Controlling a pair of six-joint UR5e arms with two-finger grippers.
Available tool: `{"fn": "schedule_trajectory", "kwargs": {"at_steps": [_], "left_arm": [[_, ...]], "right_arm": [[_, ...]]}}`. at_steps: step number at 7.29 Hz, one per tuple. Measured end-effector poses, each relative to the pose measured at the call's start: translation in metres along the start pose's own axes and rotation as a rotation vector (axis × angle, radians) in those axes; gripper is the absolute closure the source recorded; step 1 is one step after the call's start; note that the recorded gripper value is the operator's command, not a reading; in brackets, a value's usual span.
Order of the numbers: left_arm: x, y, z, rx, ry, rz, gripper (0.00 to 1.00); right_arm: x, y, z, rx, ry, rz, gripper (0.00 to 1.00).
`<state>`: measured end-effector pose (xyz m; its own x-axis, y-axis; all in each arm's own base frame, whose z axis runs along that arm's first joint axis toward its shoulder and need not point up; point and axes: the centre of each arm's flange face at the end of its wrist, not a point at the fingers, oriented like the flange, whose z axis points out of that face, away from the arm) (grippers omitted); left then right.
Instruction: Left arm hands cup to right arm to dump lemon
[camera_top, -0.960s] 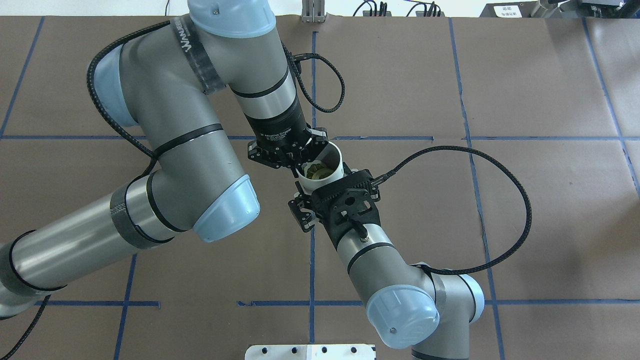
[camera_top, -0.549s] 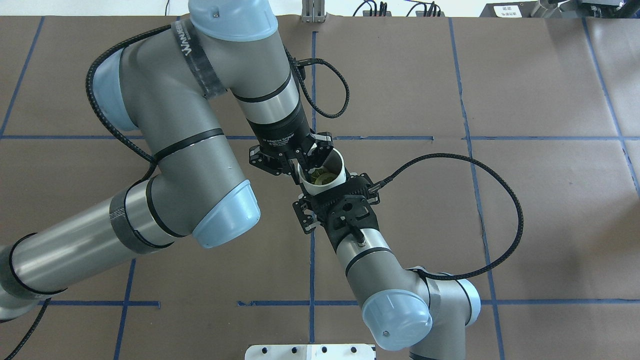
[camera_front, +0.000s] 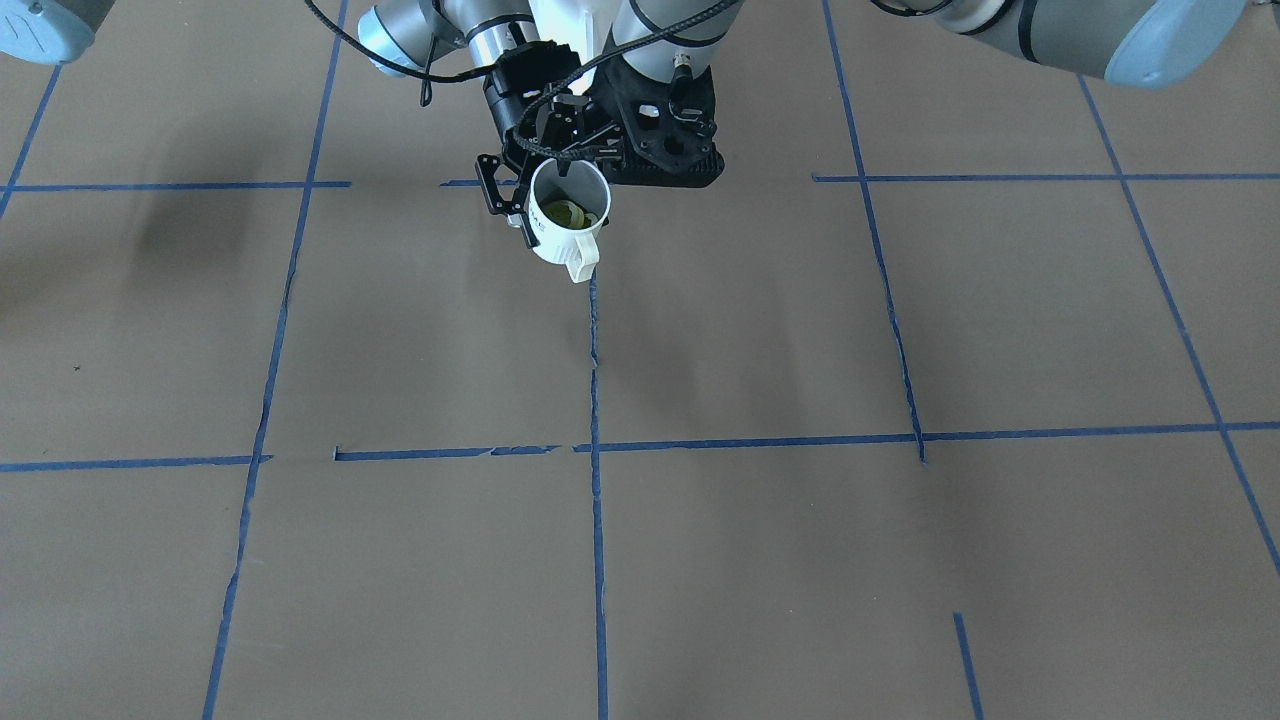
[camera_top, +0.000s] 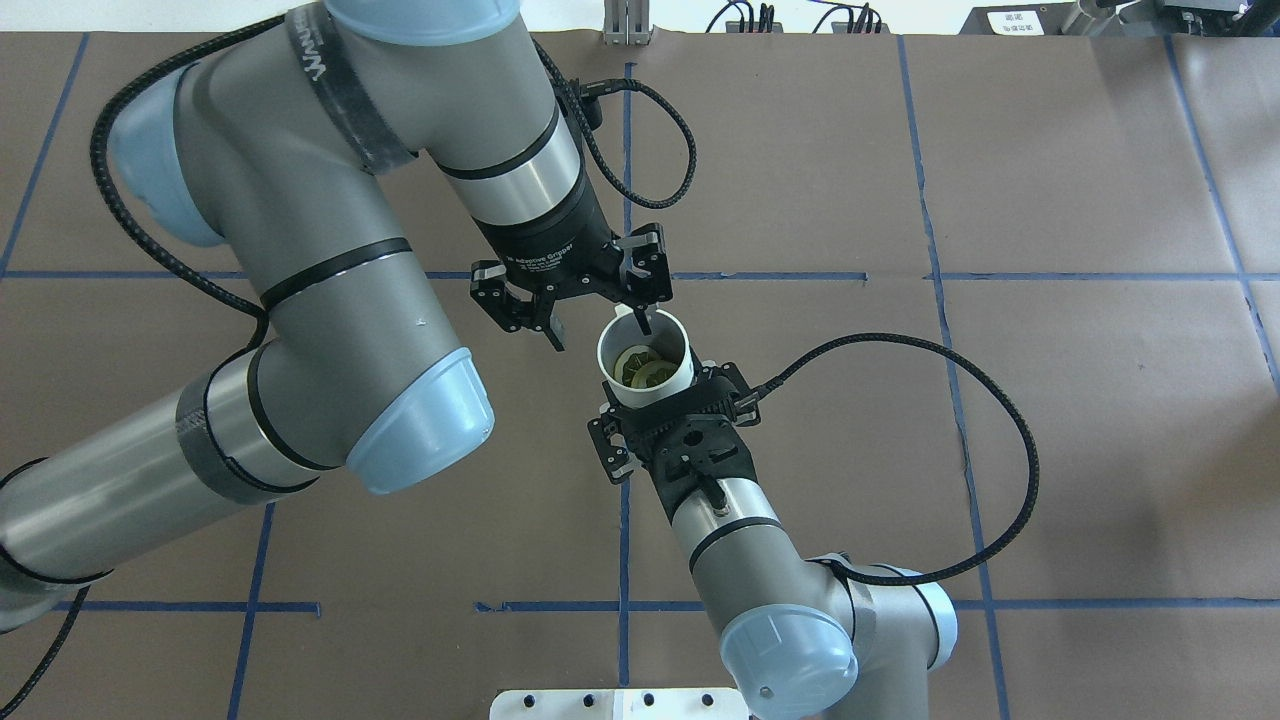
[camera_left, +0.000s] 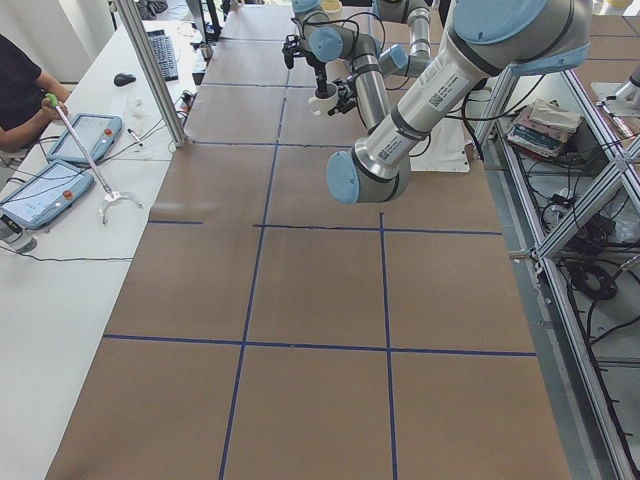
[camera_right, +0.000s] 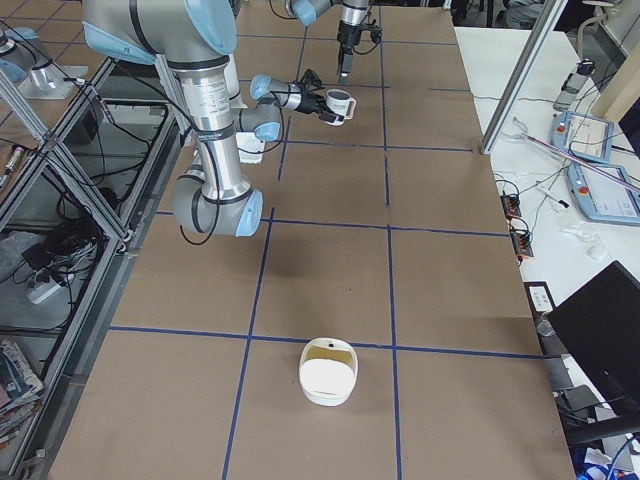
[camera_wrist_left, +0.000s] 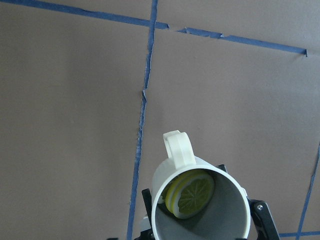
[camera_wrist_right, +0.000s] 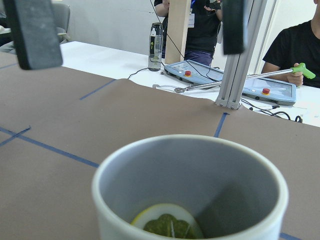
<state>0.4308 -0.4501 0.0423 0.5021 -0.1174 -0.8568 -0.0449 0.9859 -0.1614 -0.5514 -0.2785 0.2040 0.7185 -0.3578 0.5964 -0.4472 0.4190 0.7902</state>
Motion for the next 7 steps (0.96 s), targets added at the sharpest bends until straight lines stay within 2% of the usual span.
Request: {"fn": "schedule_trajectory", "kwargs": {"at_steps": [2, 3, 5, 7], "left_arm": [[-0.018, -0.011, -0.007, 0.022, -0.005, -0.025, 0.00], [-0.033, -0.015, -0.007, 0.031, -0.014, -0.038, 0.00], [-0.064, -0.017, -0.006, 0.068, -0.036, -0.047, 0.00], [-0.077, -0.016, -0.005, 0.084, -0.046, -0.050, 0.00]], "right_arm": [[0.033, 0.005, -0.012, 0.030, -0.009, 0.064, 0.84], [0.071, 0.018, -0.022, 0.042, -0.002, 0.136, 0.84], [0.172, 0.051, -0.050, 0.097, -0.023, 0.317, 0.84], [0.286, 0.082, -0.092, 0.132, -0.041, 0.388, 0.89]]}}
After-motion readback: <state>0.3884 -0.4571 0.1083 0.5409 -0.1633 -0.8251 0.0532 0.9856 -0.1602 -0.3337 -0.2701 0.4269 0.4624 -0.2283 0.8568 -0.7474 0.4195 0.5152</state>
